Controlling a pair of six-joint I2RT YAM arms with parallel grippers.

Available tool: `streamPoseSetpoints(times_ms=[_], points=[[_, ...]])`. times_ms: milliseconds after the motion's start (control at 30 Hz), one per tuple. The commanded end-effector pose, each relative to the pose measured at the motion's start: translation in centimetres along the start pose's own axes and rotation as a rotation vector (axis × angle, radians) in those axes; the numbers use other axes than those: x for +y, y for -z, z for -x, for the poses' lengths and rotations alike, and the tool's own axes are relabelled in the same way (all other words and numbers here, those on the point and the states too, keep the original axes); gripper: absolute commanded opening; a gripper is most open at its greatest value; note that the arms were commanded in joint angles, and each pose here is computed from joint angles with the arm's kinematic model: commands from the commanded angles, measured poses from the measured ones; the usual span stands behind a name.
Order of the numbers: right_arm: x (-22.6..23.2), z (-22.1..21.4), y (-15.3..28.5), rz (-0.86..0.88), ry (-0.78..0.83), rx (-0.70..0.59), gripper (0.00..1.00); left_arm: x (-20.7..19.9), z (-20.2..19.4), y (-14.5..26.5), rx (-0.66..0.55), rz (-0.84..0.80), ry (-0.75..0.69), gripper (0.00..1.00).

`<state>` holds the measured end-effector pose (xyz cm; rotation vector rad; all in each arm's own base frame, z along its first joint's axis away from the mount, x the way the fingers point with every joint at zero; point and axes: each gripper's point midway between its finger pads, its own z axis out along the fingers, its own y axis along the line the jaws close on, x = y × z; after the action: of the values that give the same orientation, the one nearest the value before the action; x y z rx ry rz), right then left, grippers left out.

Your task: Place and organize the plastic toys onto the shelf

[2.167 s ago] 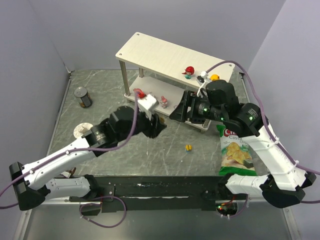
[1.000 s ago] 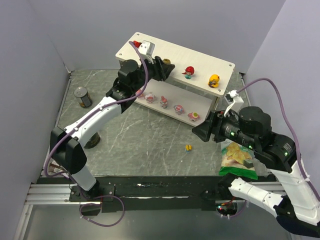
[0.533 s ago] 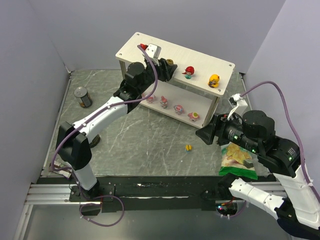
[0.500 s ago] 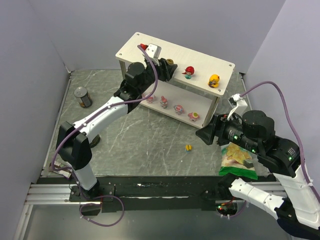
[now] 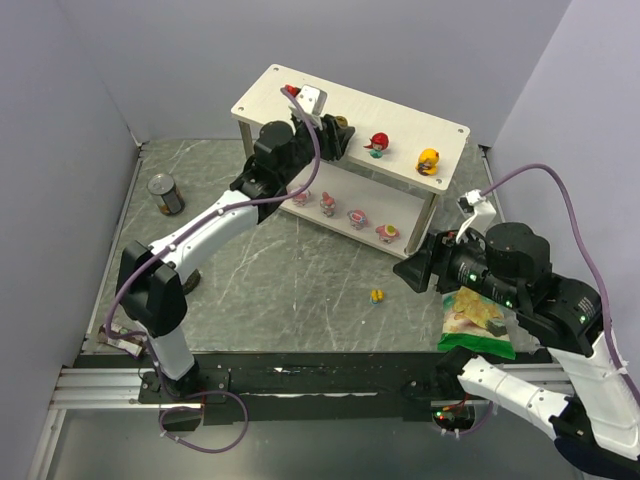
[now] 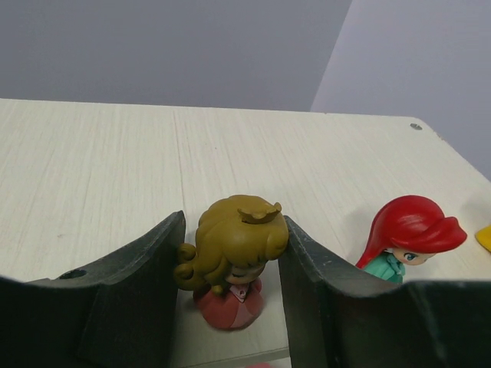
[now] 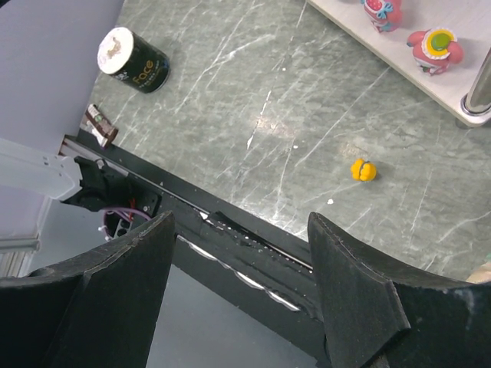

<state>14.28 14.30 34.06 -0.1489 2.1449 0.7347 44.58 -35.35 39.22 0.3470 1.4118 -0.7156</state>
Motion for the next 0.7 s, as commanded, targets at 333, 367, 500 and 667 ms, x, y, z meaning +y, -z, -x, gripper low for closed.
streamPoseSetpoints(times_ms=[333,367,500,667], points=[[-0.1,-0.4,0.8,0.04,-0.032,-0.06,0.77,1.1,-2.9,0.2,0.18,0.055,-0.045,0.45],[-0.1,-0.5,0.8,0.038,-0.028,-0.056,0.77,1.1,-3.0,0.3,0.185,0.054,-0.048,0.45],[-0.1,-0.5,0.4,0.035,-0.014,-0.04,0.77,1.8,-3.2,0.3,0.198,0.084,-0.065,0.49],[0.0,-0.5,0.3,0.039,-0.001,-0.034,0.77,1.9,-3.6,0.1,0.216,0.085,-0.074,0.55]])
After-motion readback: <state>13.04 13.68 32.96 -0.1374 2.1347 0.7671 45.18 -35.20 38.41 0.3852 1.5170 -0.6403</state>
